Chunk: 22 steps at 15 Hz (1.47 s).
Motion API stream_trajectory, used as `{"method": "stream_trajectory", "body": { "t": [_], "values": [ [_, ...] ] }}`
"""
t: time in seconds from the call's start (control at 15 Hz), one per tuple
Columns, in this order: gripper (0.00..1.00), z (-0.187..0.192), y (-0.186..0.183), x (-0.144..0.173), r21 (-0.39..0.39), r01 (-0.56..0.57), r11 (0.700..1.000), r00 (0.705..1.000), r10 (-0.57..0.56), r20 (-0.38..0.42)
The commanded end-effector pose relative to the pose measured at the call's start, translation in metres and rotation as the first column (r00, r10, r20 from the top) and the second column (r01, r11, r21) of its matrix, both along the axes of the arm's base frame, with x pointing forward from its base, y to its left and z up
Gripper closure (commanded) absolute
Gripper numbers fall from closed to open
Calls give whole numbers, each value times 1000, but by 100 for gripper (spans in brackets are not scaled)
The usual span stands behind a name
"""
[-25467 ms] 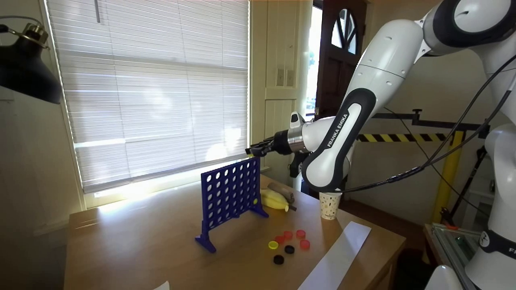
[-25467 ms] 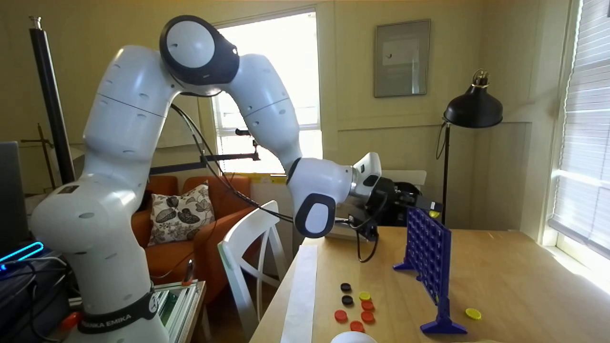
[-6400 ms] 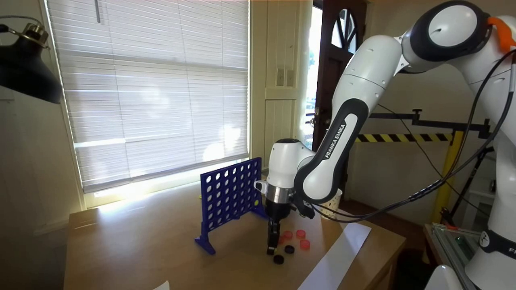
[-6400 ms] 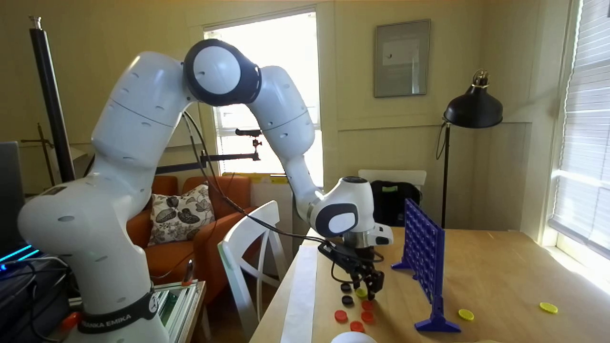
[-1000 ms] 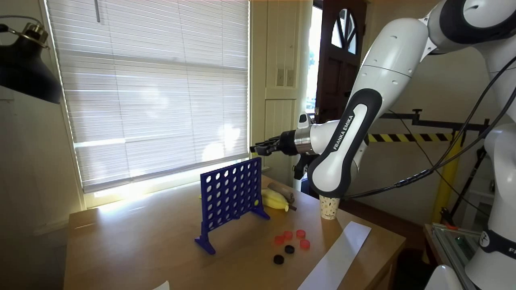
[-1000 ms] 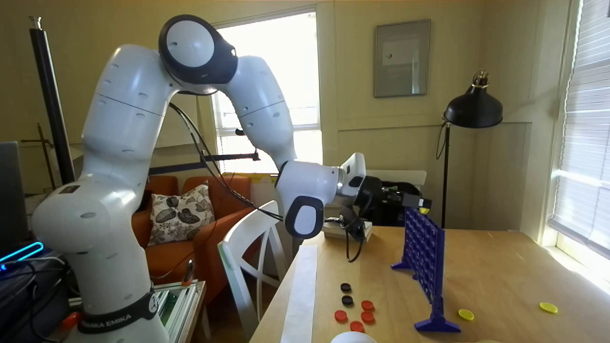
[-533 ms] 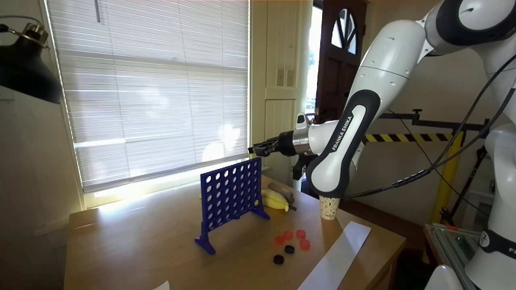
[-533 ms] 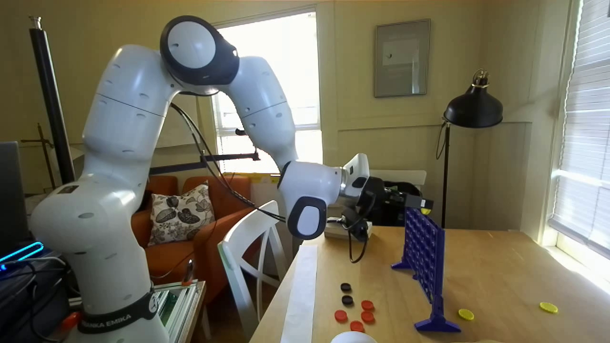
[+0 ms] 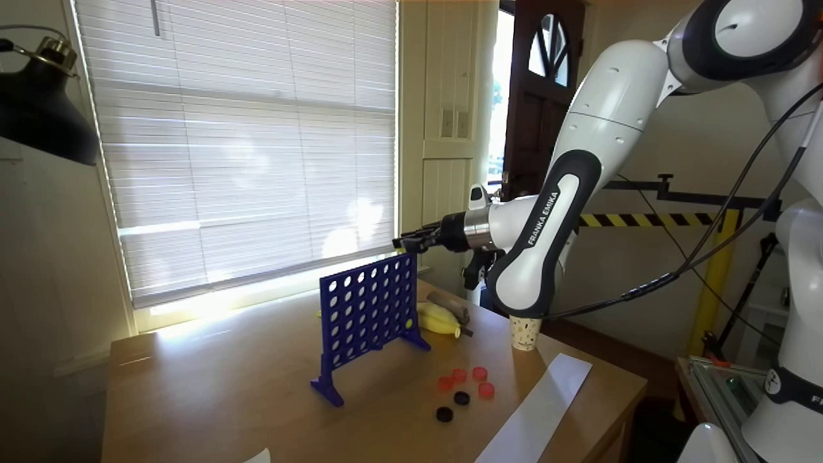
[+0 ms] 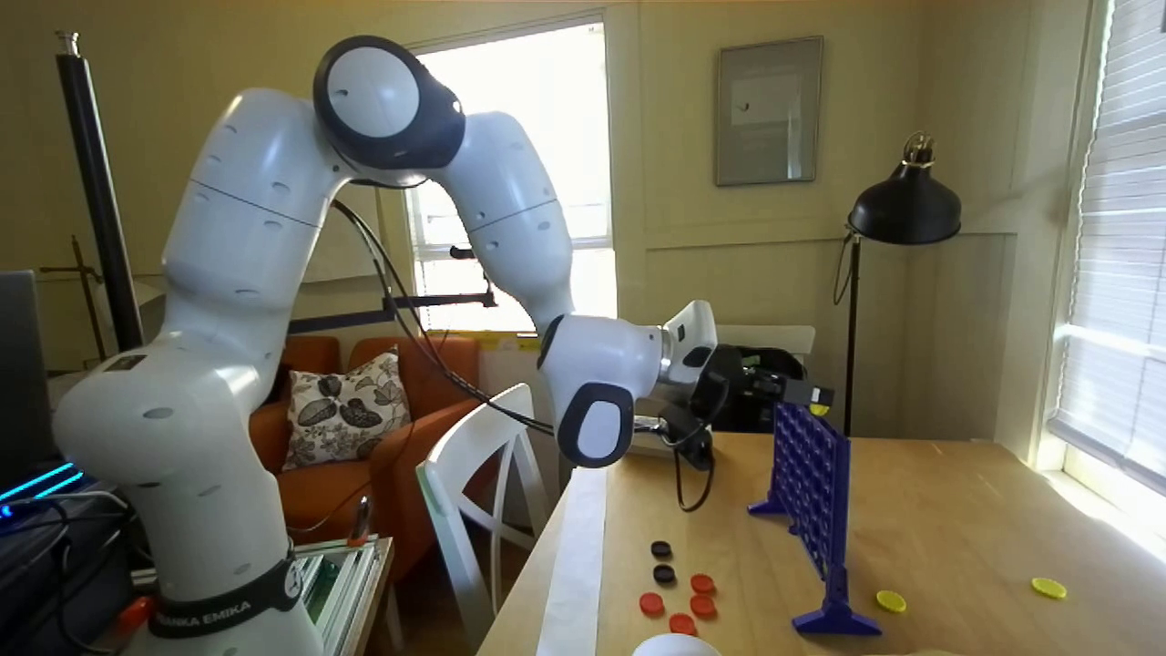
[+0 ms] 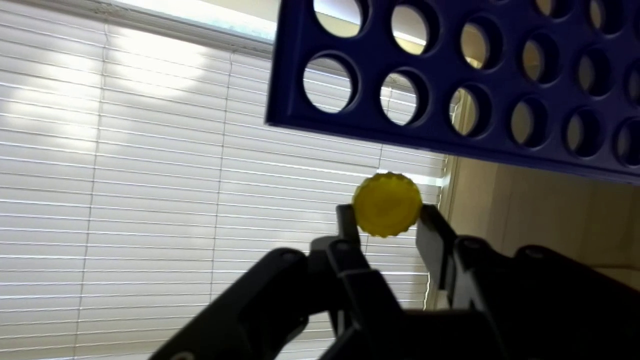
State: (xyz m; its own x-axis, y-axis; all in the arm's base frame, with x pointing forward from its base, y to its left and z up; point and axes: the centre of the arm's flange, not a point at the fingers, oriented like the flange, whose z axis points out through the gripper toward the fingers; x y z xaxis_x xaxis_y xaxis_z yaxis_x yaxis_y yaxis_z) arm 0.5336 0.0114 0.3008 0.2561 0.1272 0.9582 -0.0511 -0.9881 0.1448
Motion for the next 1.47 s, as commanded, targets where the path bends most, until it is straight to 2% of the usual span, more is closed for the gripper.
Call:
{"method": "stream_trajectory", "body": {
  "t": [0.0,1.4],
  "values": [
    [90,-5,-5,8,26,-15,1000,1000,15,4],
    [90,-14,2,19,43,-2,999,1000,1,21]
  ]
}}
